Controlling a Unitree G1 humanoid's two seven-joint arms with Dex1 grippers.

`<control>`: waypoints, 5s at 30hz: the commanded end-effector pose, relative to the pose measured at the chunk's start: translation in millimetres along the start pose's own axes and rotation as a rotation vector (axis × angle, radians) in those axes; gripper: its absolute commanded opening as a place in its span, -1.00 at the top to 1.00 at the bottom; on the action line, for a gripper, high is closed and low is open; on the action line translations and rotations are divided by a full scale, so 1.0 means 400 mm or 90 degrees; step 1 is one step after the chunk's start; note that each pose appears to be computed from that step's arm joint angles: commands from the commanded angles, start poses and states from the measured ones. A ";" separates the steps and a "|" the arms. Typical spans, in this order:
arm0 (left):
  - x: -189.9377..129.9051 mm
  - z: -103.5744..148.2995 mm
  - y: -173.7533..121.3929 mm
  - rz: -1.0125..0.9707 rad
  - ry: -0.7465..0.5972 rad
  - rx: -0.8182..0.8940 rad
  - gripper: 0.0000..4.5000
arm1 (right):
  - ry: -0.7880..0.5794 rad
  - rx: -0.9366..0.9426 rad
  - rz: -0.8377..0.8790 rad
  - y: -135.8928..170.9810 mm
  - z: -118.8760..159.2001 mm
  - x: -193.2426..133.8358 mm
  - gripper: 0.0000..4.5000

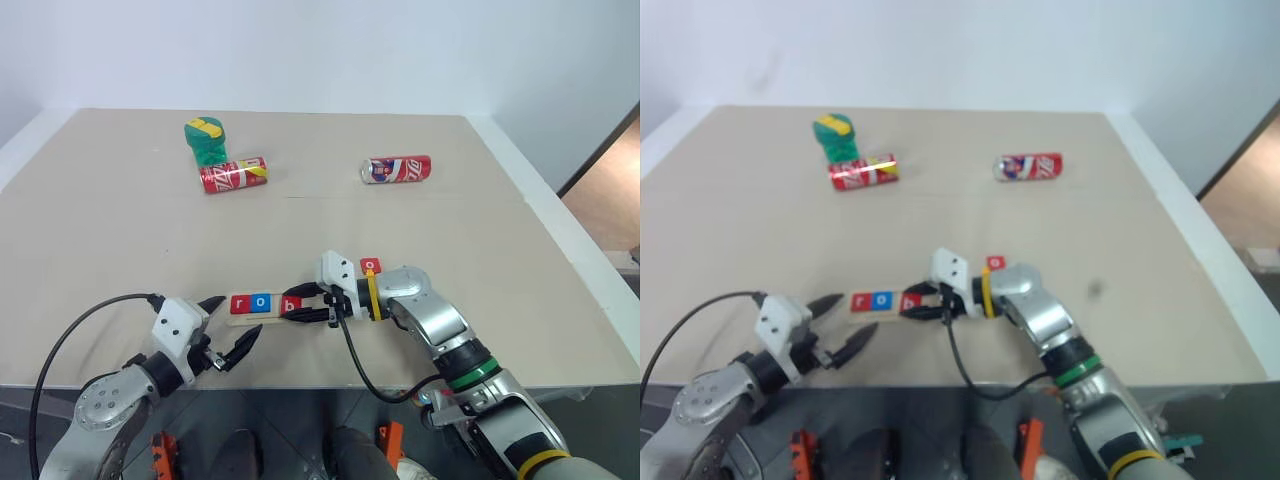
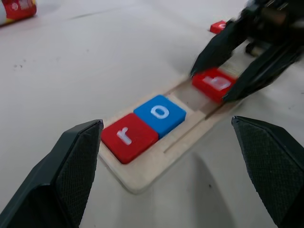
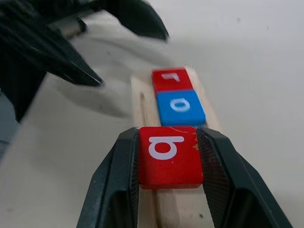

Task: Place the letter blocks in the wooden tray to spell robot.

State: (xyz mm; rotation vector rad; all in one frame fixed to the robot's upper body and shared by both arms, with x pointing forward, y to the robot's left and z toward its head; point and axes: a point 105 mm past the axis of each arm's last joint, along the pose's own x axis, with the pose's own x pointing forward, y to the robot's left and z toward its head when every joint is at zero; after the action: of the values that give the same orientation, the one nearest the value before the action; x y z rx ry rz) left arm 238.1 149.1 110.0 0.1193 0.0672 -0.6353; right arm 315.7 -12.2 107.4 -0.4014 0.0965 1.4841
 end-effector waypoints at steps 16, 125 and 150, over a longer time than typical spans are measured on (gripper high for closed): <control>0.009 0.022 -0.016 -0.003 -0.020 0.013 -1.00 | -0.003 -0.040 0.008 -0.026 0.023 0.043 0.47; 0.073 0.064 -0.121 -0.390 0.011 0.093 -1.00 | -0.006 0.168 -0.387 -0.049 0.141 -0.283 -0.99; 0.103 0.081 -0.084 -0.185 -0.088 0.154 -1.00 | 0.116 -0.009 -0.022 -0.040 -0.093 -0.259 -0.88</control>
State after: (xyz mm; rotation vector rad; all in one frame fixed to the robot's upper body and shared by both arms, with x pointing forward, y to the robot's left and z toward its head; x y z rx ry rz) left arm 253.6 96.3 123.9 0.2799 -0.0686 -0.9392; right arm 332.4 -124.0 110.5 -0.5170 0.2351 1.4137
